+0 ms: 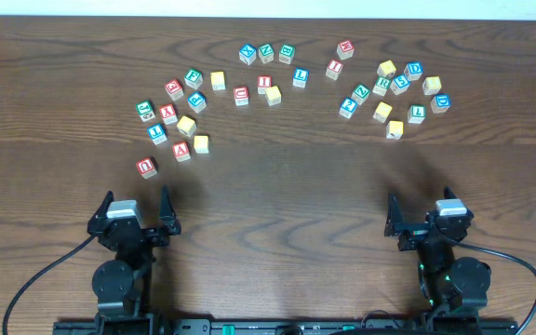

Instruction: Spell out CORL

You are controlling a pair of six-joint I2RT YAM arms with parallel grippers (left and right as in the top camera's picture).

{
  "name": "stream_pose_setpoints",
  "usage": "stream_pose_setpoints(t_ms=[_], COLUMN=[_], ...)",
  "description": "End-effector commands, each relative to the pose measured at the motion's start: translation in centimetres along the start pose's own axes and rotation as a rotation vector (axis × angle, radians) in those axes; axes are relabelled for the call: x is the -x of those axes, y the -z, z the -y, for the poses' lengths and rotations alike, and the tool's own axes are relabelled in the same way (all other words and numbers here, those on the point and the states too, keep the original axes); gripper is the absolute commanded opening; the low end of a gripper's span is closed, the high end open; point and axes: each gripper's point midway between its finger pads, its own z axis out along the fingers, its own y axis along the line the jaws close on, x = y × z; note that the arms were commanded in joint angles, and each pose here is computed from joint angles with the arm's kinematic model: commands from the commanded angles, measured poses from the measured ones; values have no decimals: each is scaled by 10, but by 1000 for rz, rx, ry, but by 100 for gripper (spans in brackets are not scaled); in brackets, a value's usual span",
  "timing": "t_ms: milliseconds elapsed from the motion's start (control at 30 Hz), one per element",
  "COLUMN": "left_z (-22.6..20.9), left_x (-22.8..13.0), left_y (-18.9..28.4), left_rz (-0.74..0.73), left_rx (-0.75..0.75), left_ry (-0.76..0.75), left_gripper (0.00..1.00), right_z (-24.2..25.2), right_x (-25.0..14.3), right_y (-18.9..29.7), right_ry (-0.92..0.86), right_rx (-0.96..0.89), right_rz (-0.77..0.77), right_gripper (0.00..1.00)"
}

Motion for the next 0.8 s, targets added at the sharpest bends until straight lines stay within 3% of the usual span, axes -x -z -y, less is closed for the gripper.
stream_pose_setpoints(t_ms=[0,400,767], left_z=[-6,-1,5], left_x=[-15,12,72], left_y=[0,1,-18], left_rz=[-50,-59,-204], left_rx=[29,11,15], left_ry=[-7,-11,-21], left_gripper=[97,98,98], right_z=[1,1,1], right_x=[-2,-2,-2], right_y=[0,0,0], right_ry=[-1,-1,-1], right_rx=[-4,-4,-4], right_rz=[-6,-6,-6], right_gripper=[99,99,99])
